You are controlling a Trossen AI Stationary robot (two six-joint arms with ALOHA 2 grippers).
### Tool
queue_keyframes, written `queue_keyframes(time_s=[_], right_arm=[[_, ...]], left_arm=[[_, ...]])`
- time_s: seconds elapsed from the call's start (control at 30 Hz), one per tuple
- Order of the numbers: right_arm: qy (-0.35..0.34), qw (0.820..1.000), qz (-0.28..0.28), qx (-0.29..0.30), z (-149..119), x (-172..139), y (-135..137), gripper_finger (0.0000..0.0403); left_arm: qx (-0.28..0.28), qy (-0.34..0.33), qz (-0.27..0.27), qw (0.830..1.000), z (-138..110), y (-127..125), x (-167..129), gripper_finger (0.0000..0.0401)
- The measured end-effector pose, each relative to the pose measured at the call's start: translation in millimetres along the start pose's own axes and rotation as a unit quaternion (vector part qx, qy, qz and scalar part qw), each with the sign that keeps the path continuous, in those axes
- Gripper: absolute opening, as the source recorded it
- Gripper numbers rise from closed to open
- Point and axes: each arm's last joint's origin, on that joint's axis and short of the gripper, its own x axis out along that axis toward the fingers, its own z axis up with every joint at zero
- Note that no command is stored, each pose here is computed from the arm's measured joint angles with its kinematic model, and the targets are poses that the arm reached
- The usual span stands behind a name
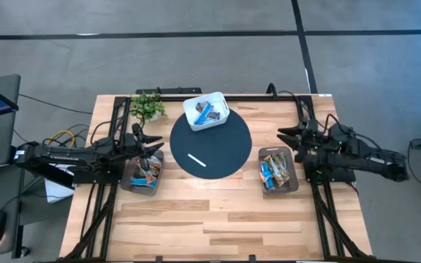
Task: Pick and place Granola Bars by type
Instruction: Return to Home Position
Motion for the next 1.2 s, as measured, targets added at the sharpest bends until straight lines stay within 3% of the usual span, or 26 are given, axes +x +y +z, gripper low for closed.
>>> queue_keyframes(time_s=[0.13, 0.27, 0.67, 0.93, 1.2], right_arm=[[-0.013, 0.999, 0.031, 0.012, -19.3, -3.3, 0.0, 0.0123], [-0.003, 1.0, 0.003, 0.024, -30.2, 1.7, 0.0, 0.0123], [0.013, 0.999, -0.014, 0.051, -63.9, 10.2, 1.7, 0.0123], [-0.009, 0.999, 0.006, 0.051, -64.5, 11.5, 4.5, 0.0123], [-0.011, 0.999, -0.004, 0.052, -64.5, 12.0, 2.9, 0.0123]], left_arm=[[-0.003, -0.008, -0.005, 1.0, 1.8, -0.9, -1.4, 0.0112], [-0.004, -0.011, -0.008, 1.0, 2.4, -1.4, -2.3, 0.0112], [0.0, 0.001, -0.012, 1.0, -0.1, -1.9, -2.4, 0.0112], [-0.001, 0.009, -0.046, 0.999, -1.5, -3.9, -2.5, 0.0112], [-0.051, 0.027, -0.019, 0.998, -5.1, -2.3, -2.5, 0.0112]])
